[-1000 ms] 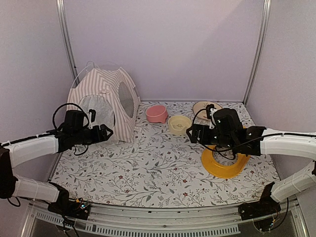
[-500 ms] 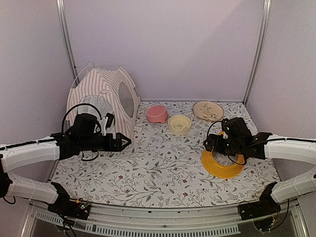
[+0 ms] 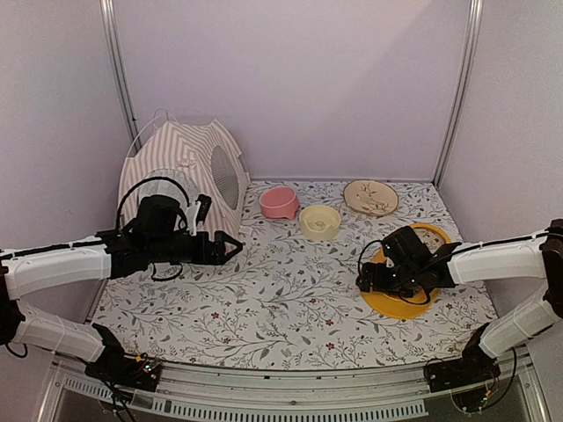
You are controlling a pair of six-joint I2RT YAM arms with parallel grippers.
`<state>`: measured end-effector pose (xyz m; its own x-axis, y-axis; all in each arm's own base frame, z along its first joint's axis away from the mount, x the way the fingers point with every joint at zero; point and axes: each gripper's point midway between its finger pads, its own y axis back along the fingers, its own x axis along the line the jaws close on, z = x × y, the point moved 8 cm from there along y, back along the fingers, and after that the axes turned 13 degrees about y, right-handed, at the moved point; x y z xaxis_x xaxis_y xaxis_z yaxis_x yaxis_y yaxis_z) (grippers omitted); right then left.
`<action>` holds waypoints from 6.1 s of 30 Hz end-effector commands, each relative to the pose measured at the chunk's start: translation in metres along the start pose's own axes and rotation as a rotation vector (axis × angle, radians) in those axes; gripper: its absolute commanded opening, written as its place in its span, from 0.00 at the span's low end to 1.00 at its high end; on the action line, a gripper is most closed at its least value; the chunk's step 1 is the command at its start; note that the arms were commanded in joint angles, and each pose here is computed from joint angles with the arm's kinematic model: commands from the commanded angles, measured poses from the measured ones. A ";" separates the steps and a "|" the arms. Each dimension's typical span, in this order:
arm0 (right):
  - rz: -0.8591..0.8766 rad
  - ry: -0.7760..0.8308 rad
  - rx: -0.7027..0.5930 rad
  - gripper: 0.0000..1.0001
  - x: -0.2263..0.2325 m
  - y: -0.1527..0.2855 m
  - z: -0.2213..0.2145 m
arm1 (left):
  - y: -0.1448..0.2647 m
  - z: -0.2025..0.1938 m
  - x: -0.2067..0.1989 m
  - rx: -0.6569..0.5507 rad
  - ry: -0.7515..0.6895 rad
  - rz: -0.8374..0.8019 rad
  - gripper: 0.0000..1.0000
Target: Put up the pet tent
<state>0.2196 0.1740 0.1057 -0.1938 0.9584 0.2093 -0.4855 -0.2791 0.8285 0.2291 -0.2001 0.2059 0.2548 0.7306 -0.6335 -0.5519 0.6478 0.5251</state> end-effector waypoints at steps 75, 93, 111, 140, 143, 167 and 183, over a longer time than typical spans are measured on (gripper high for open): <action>0.384 0.118 -0.130 0.99 0.167 0.010 0.051 | -0.008 -0.101 -0.032 0.335 0.002 -0.036 0.99; 0.217 0.138 -0.244 0.99 0.100 0.003 0.135 | -0.097 -0.079 -0.017 0.274 -0.023 0.154 0.99; 0.094 0.084 -0.208 0.98 0.051 -0.051 0.180 | -0.112 -0.052 -0.030 0.243 -0.072 0.126 1.00; -0.120 0.060 -0.029 0.87 0.013 -0.132 0.152 | -0.025 -0.020 -0.055 0.063 -0.111 0.036 1.00; -0.147 0.037 -0.028 0.87 -0.004 -0.122 0.144 | -0.021 -0.015 -0.056 0.049 -0.124 0.045 0.99; -0.140 -0.061 -0.025 0.49 -0.056 -0.081 0.110 | -0.019 -0.008 -0.058 0.022 -0.120 0.049 0.99; -0.072 -0.061 -0.020 0.33 -0.046 -0.085 0.125 | -0.014 -0.007 -0.058 0.011 -0.116 0.051 0.99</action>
<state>0.3724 0.1585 0.0932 -0.0954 0.9820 0.1627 -0.5358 -0.1885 0.8230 0.2134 -0.2566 0.2155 0.3120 0.7889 -0.5295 -0.5256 0.6076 0.5955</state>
